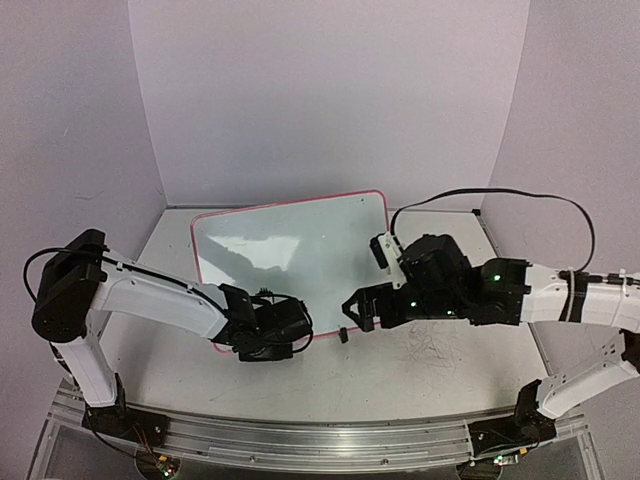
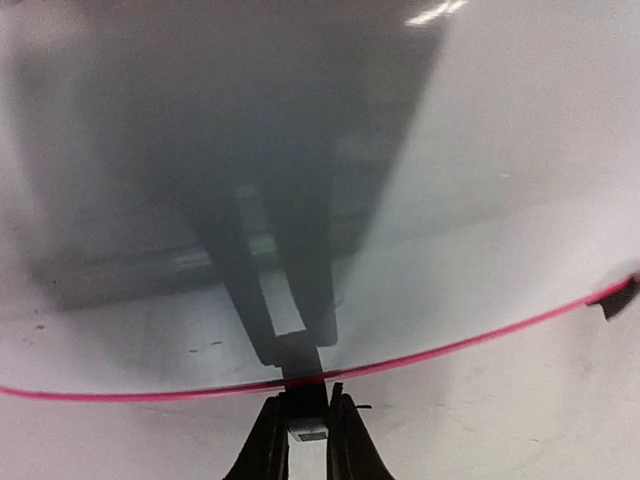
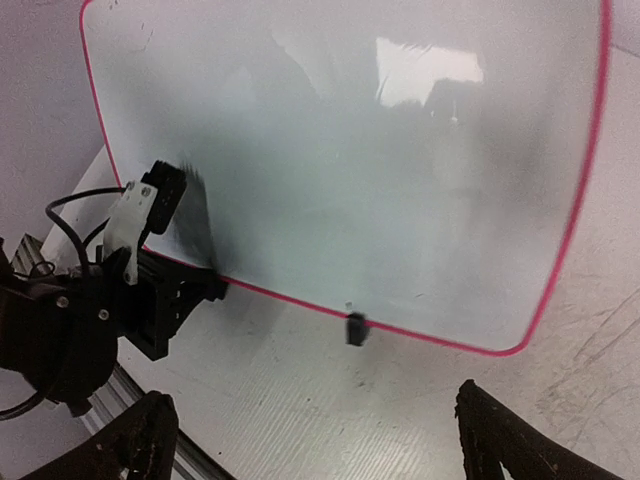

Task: Write a sentence on the whiteboard
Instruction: Move the whiteboard to the center of the board.

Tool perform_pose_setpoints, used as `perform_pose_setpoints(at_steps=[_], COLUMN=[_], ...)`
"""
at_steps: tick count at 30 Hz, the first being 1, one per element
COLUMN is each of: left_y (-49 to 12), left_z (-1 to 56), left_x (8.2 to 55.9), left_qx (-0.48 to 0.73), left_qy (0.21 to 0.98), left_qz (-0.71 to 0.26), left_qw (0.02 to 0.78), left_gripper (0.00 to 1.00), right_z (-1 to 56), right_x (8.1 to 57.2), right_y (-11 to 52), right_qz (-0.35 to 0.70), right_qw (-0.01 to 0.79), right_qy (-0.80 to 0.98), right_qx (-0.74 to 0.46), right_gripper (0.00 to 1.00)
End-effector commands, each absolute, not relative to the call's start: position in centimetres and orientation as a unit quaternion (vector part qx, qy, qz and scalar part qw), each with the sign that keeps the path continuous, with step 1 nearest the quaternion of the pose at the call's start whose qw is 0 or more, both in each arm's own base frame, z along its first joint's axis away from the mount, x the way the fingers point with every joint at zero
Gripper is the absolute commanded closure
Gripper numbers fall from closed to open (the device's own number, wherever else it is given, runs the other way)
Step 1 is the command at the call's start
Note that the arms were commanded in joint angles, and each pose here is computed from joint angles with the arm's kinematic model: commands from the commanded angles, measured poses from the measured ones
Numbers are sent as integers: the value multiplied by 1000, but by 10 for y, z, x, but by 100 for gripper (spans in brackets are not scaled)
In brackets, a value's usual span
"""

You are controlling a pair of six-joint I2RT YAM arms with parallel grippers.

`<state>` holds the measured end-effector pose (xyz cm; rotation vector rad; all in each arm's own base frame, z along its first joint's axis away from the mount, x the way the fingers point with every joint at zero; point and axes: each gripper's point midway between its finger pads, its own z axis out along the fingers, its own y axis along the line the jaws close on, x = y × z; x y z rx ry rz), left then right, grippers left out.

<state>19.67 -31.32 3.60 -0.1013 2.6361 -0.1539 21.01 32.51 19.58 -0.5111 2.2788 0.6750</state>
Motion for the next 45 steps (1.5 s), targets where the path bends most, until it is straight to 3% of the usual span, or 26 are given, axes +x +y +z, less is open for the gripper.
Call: perform_pose_setpoints(at_steps=[1,9,15,20,29,34,38,45], left_y=[-391,-360,-365,-370,-355,-342,-329,-318], left_z=[85,91,85,100,177,197,204,215], left_x=[188,179,176,172,181,188,192,197], left_qx=[-13,-19,8,36,81,74,66,51], left_qy=[940,938,942,934,893,885,880,873], left_qz=[-235,-238,-232,-244,-278,-278,-275,-277], left_qw=[246,251,244,257,344,366,382,399], left_gripper=[92,80,67,54,32,29,27,26], right_z=[161,97,77,66,43,33,32,33], right_x=[197,221,235,243,249,259,266,273], right_y=[368,348,330,328,328,330,331,332], right_qz=[282,176,153,138,137,115,106,108], right_qw=[301,306,296,295,269,272,281,297], right_qy=[896,925,931,930,931,936,937,935], right_qx=[-167,-138,-147,-170,-205,-193,-178,-159], right_gripper=[7,12,20,40,55,63,74,80])
